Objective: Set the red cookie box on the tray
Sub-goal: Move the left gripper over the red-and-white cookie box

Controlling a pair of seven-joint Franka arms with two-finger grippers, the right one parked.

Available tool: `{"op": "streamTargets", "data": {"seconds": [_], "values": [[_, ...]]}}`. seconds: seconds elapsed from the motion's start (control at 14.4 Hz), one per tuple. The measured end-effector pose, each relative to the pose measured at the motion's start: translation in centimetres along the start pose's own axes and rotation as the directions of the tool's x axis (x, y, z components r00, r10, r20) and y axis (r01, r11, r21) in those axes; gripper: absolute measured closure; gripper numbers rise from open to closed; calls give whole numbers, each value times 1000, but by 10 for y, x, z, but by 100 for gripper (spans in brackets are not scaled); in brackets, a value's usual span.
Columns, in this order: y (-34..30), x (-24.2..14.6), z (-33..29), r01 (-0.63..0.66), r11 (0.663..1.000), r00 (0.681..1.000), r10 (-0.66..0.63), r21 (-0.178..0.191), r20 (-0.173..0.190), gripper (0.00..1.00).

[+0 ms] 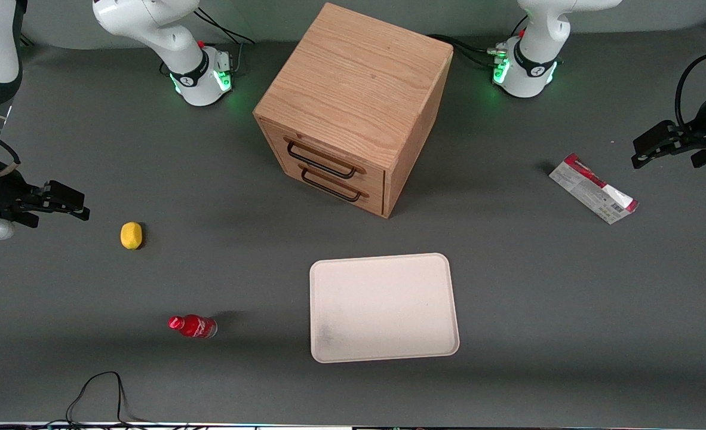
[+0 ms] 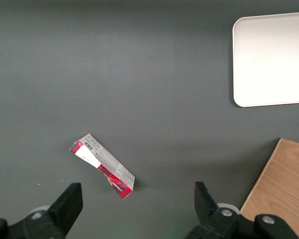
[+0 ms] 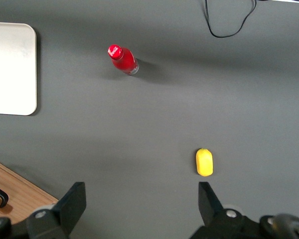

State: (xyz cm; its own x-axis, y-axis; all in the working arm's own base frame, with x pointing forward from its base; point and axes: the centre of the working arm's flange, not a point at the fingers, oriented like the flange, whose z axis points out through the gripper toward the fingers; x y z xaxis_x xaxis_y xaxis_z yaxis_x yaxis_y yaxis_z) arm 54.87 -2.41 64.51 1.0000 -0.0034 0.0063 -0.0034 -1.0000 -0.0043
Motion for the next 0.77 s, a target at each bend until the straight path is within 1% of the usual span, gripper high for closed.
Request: {"op": "streamTargets", "data": {"seconds": [0.56, 0.77], "values": [[-2, 0, 1, 4, 1000, 1000, -4, 0, 5, 0], [-4, -1, 3, 7, 1000, 1000, -7, 0, 16, 0]]}}
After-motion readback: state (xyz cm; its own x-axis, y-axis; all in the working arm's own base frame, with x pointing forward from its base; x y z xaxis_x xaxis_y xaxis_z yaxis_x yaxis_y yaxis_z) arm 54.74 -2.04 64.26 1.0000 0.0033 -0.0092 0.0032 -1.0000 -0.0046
